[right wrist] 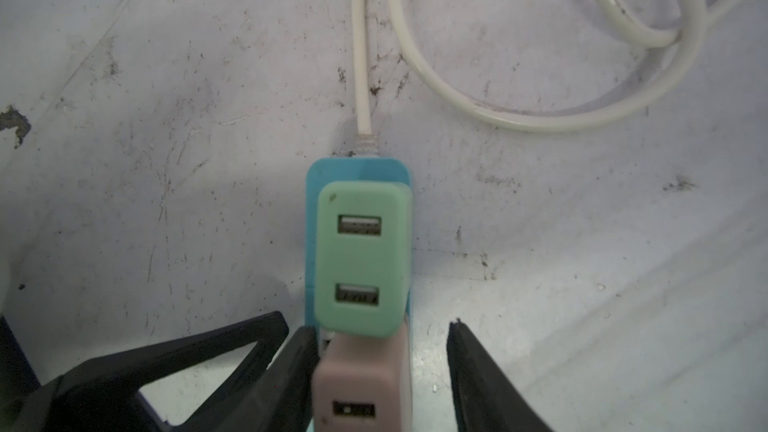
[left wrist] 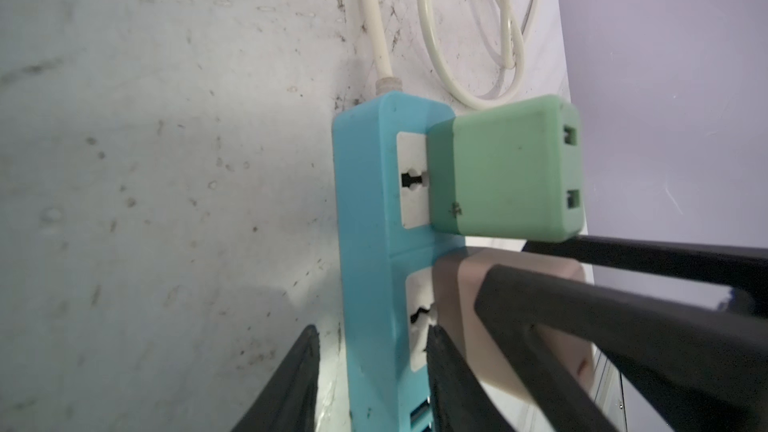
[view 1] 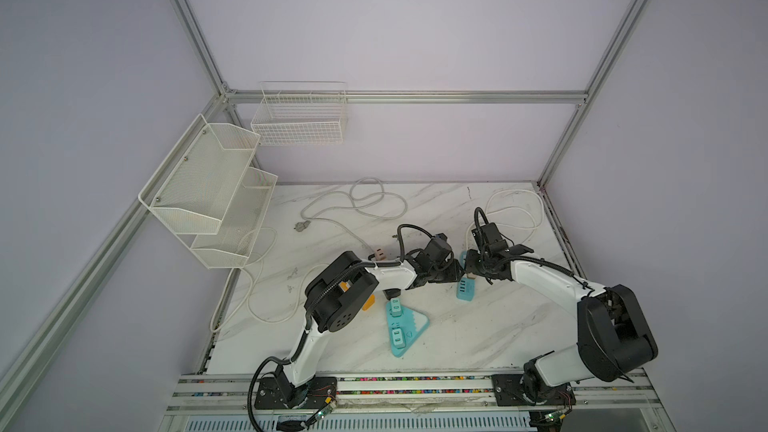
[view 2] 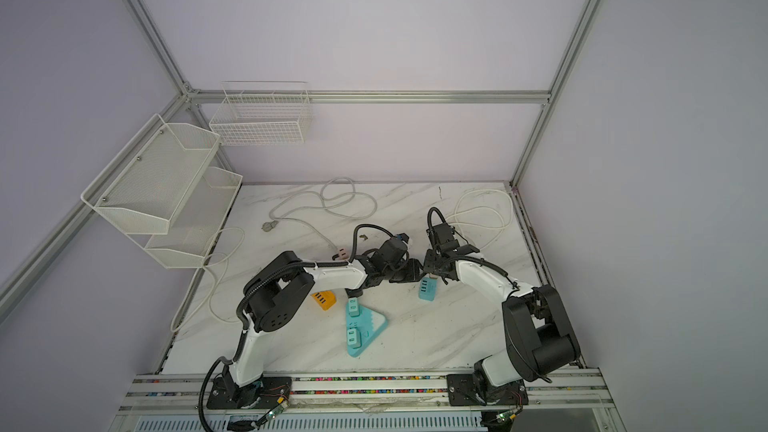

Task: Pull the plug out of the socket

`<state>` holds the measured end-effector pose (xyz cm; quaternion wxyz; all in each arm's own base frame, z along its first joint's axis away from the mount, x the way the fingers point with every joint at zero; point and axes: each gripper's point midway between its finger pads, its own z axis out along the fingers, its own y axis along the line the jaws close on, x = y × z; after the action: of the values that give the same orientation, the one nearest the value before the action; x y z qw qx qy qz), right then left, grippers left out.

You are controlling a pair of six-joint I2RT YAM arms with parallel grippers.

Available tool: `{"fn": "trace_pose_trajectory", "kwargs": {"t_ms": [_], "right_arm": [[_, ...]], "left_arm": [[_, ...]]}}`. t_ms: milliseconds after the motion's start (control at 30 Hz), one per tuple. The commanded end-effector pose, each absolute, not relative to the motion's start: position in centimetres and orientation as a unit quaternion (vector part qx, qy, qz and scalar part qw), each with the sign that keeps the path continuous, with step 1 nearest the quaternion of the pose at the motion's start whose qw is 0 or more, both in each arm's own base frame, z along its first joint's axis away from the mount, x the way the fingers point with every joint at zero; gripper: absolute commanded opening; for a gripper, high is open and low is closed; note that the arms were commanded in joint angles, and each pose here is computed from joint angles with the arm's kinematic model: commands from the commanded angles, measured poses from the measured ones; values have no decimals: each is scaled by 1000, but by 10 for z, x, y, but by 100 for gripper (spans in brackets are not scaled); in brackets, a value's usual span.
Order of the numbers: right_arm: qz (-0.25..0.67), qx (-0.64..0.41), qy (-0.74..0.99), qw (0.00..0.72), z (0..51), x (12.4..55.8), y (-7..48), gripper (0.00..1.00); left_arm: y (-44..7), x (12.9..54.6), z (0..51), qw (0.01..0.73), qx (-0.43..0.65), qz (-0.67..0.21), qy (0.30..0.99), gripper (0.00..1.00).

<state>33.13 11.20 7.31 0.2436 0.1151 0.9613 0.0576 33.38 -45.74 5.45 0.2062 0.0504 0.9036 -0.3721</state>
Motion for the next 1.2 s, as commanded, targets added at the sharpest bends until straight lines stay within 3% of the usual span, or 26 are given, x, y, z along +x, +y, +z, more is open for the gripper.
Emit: {"fn": "trace_pose_trajectory", "kwargs": {"t_ms": [0, 600, 1167], "right_arm": [[49, 107, 963, 243, 74, 333, 116, 53], [37, 86, 966, 241, 69, 325, 122, 43], [30, 85, 968, 235, 60, 325, 121, 30]], "left_arm": [[-483, 345, 90, 223, 63, -415, 880, 41], [-463, 328, 49, 191, 48, -371, 907, 31], [-458, 320, 43, 194, 41, -353, 914, 28]]}}
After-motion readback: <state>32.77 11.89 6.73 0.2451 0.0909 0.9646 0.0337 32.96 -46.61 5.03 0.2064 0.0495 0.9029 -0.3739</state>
